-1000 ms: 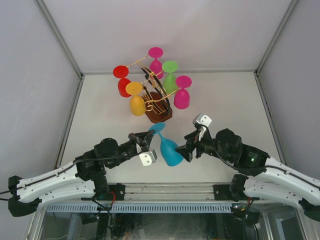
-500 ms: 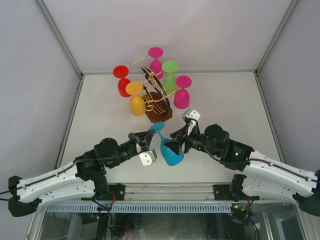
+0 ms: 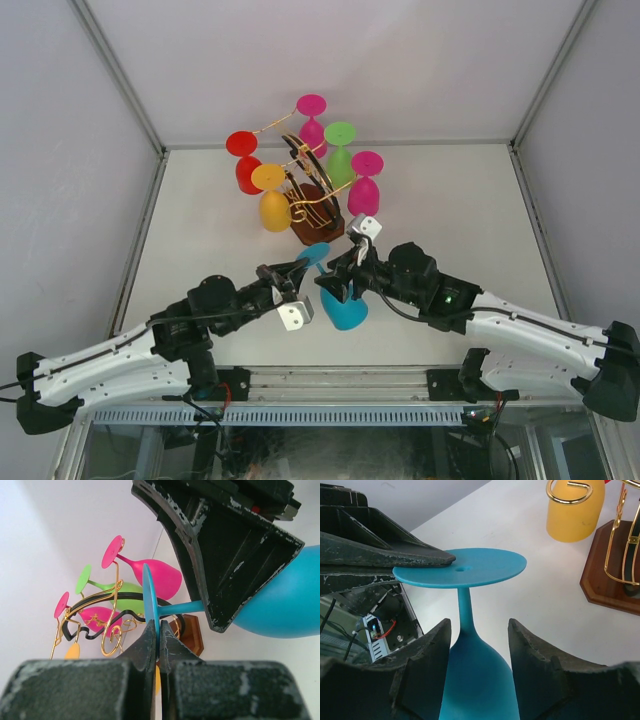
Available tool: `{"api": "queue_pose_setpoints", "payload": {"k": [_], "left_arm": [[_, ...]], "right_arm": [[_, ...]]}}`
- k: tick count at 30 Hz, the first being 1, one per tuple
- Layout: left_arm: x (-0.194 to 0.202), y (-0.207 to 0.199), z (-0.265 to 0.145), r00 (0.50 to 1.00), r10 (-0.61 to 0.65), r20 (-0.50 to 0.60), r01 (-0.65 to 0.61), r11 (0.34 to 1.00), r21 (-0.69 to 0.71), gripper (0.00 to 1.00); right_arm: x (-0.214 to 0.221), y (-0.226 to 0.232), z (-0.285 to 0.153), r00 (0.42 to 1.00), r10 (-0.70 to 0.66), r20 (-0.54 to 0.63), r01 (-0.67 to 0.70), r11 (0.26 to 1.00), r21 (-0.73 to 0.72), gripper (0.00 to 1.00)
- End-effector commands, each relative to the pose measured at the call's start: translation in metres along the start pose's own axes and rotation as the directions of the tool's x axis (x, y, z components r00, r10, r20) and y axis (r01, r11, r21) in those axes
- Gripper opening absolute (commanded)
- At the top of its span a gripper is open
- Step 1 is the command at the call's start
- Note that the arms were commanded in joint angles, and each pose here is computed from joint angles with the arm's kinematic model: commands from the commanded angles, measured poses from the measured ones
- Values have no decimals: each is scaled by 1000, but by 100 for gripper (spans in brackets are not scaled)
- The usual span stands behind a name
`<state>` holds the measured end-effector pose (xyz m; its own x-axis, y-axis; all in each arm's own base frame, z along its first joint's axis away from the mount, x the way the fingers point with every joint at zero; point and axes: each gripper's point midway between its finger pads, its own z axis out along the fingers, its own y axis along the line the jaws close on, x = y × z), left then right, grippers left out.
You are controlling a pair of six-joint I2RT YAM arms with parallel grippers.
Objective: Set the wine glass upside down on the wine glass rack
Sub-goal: Turn the wine glass upside down at the wine rack.
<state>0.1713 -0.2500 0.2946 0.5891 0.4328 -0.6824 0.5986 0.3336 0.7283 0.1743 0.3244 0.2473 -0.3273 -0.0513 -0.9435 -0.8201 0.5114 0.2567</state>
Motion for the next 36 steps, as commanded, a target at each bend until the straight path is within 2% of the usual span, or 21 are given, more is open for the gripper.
{"api": "queue_pose_setpoints", "payload": {"k": [1, 14, 17, 21, 27, 29, 33, 36], "left_arm": [[-5, 6, 1, 999, 3, 34, -2, 1000, -30, 0], [-5, 7, 1, 999, -1, 35, 2, 999, -33, 0], [-5, 7, 1, 999, -5, 35, 6, 999, -33, 0], [-4, 6, 1, 999, -7, 34, 8, 999, -33, 0], [-4, 9, 0, 999, -18, 32, 19, 999, -41, 0], [-5, 9, 0, 999, -22, 36, 24, 999, -39, 5], [-6, 8, 0, 999, -28, 36, 29, 999, -37, 25], [-7, 9, 0, 999, -31, 38, 33, 999, -38, 31]], "right_arm": [[-28, 8, 3, 995, -40, 97, 43, 999, -29, 47], [-22, 4, 8, 995, -66, 76, 68, 998, -18, 27], [-22, 6, 9, 996, -50, 76, 52, 998, -32, 18], [-24, 6, 8, 997, -25, 78, 29, 998, -53, 1], [-26, 0, 5, 997, -17, 70, 19, 999, -31, 0], [-28, 0, 4, 997, -15, 75, 17, 999, -28, 0], [-31, -1, 3, 996, -14, 86, 16, 1000, -20, 0], [-34, -1, 1, 995, -12, 96, 14, 1000, -20, 0]]}}
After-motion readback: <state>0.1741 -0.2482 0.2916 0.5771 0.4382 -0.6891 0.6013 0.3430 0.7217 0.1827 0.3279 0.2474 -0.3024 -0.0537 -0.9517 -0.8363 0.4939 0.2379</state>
